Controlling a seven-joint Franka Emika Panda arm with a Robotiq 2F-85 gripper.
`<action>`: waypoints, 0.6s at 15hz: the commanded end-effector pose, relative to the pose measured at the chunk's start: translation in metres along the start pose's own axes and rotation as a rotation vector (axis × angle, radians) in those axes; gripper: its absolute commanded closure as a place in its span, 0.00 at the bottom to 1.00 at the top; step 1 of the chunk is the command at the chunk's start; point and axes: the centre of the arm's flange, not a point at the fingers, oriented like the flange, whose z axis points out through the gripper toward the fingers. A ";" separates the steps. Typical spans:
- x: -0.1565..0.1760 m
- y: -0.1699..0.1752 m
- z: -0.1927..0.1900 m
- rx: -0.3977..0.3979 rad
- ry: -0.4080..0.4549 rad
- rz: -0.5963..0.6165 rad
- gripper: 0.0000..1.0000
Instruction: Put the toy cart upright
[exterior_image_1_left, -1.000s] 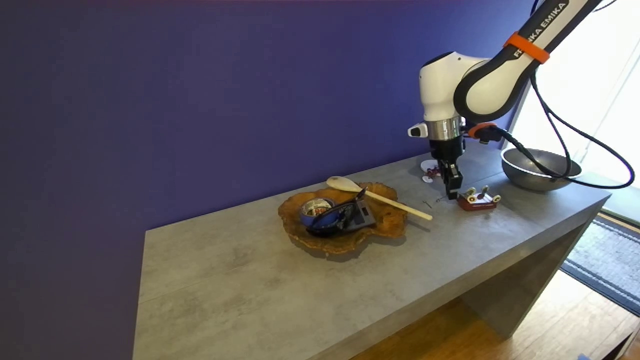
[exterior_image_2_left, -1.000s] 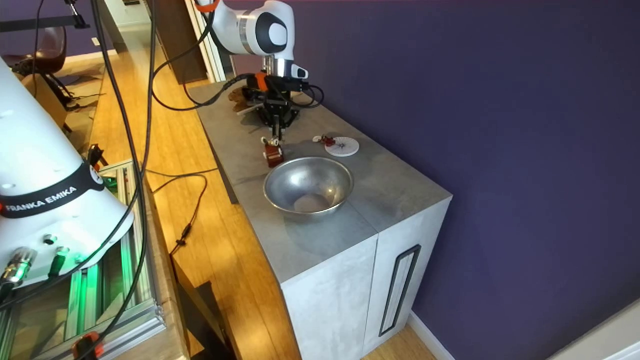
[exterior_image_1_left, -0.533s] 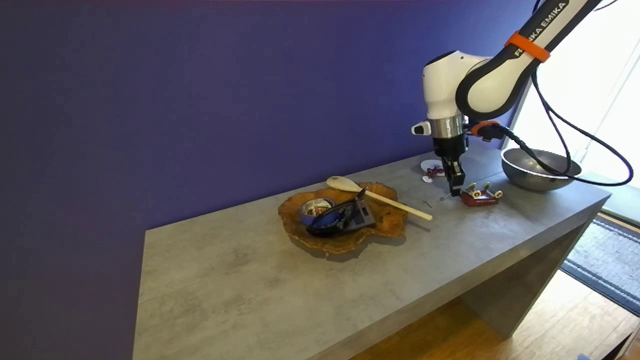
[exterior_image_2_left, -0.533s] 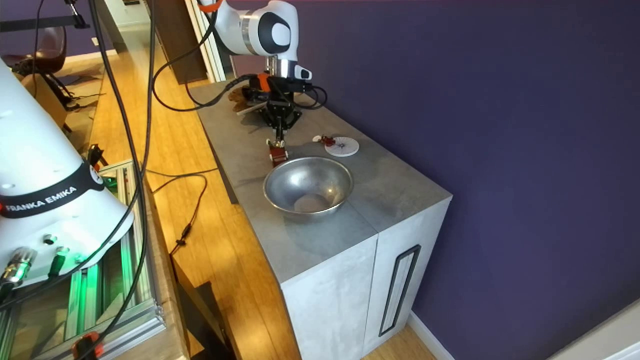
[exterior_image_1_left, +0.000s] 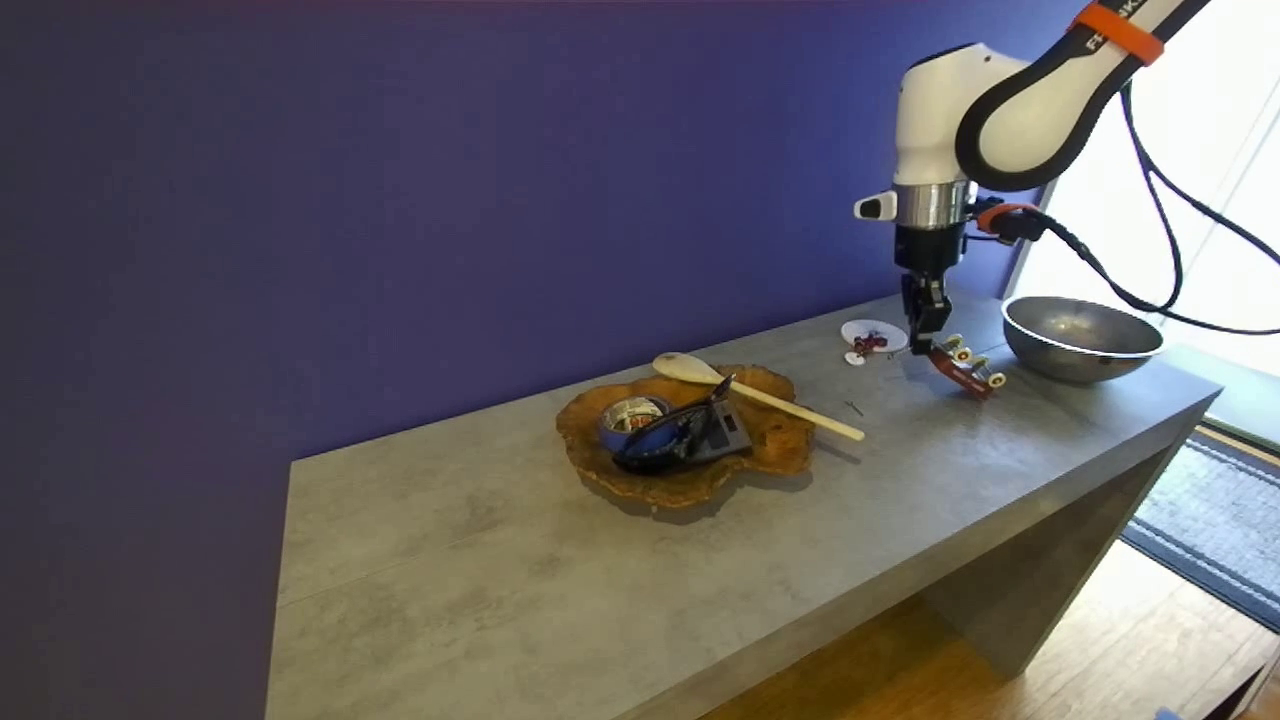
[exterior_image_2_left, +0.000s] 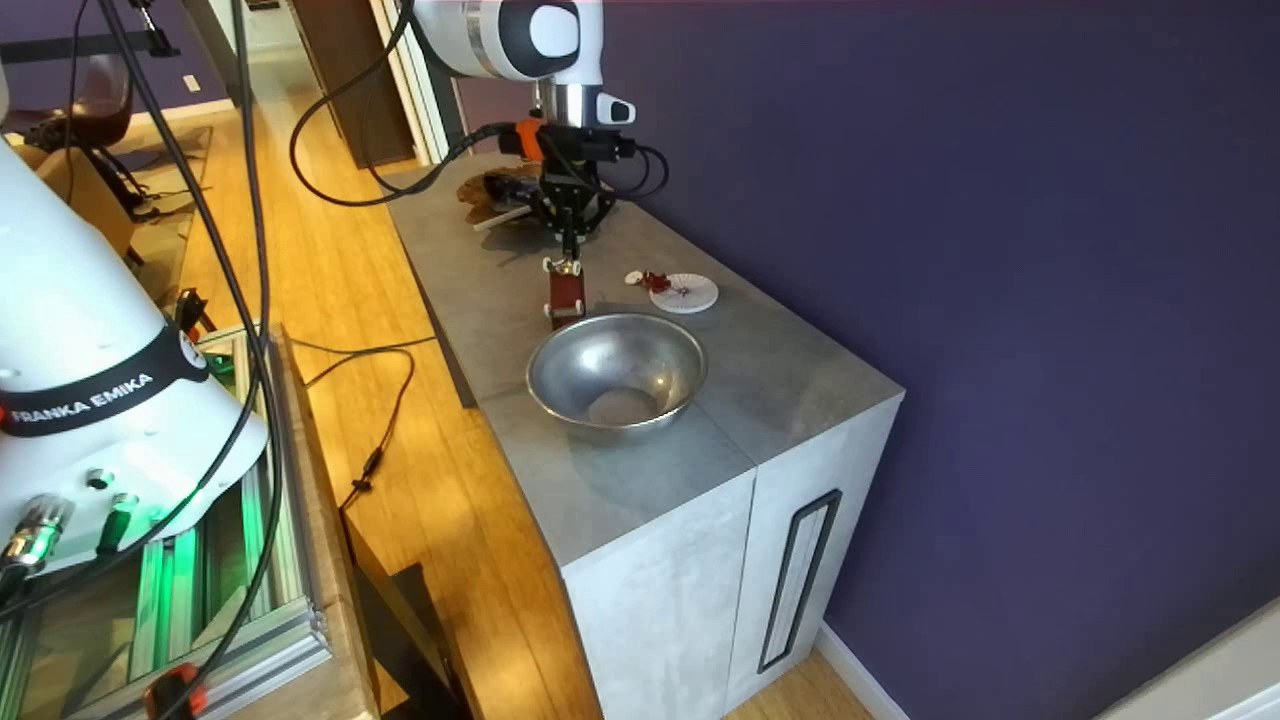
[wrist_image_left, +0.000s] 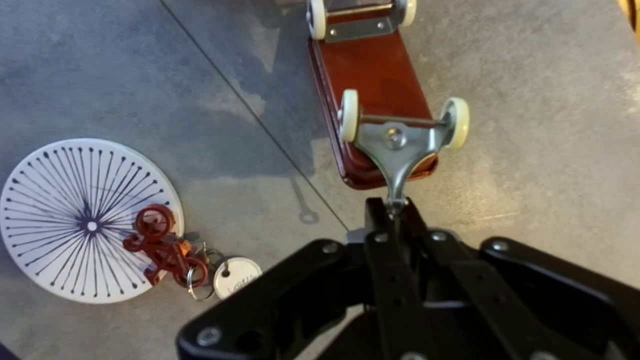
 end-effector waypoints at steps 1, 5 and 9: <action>-0.036 -0.012 -0.030 0.021 0.140 -0.040 0.98; -0.051 -0.021 -0.040 0.051 0.313 -0.106 0.98; -0.058 -0.035 -0.043 0.089 0.500 -0.191 0.98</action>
